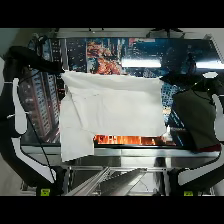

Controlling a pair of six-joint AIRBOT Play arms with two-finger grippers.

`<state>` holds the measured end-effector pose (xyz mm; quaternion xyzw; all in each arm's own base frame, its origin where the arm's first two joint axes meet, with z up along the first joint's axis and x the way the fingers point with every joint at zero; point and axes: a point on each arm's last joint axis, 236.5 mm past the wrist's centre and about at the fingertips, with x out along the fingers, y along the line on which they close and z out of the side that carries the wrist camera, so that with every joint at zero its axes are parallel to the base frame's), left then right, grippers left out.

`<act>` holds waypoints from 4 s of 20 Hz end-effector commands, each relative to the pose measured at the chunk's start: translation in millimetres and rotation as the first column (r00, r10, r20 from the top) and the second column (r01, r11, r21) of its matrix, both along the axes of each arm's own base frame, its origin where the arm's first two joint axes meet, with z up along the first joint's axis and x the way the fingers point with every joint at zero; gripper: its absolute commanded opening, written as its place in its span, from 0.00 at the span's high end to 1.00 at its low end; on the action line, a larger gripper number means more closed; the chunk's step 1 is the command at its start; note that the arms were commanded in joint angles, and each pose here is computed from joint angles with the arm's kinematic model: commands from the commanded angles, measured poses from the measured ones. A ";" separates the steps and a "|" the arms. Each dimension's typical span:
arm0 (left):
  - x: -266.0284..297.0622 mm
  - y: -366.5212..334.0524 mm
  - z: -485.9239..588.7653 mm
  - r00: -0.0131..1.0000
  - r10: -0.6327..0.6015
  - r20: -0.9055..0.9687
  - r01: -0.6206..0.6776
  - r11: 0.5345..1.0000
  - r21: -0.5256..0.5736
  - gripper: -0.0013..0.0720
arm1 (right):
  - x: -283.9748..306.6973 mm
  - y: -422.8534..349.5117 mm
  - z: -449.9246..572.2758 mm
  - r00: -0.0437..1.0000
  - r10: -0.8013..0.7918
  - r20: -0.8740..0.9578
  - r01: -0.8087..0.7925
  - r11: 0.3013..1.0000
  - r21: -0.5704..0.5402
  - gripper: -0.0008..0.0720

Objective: Fold the shirts.

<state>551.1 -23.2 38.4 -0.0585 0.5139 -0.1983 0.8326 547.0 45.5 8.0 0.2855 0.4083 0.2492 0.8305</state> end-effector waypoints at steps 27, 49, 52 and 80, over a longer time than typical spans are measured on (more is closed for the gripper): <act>-101.7 31.8 -124.3 0.806 0.219 -0.550 -0.017 0.938 0.348 0.96 | -45.6 -25.8 -105.8 0.946 0.092 -0.311 -0.162 0.965 -0.207 0.96; -322.2 25.0 -94.9 0.669 0.208 -0.714 -0.029 0.967 0.255 0.04 | -236.7 -47.4 -81.3 0.748 -0.067 -0.660 -0.139 0.957 -0.256 0.48; -364.4 10.7 -113.6 0.618 0.179 -0.765 -0.063 0.982 0.179 0.04 | -272.6 -40.8 -97.4 0.721 -0.054 -0.691 -0.147 0.962 -0.228 0.48; -355.3 -33.6 -151.6 0.713 0.108 -0.693 -0.157 0.988 -0.007 0.48 | -278.6 23.8 -121.6 0.748 0.103 -0.656 -0.164 0.986 -0.032 0.96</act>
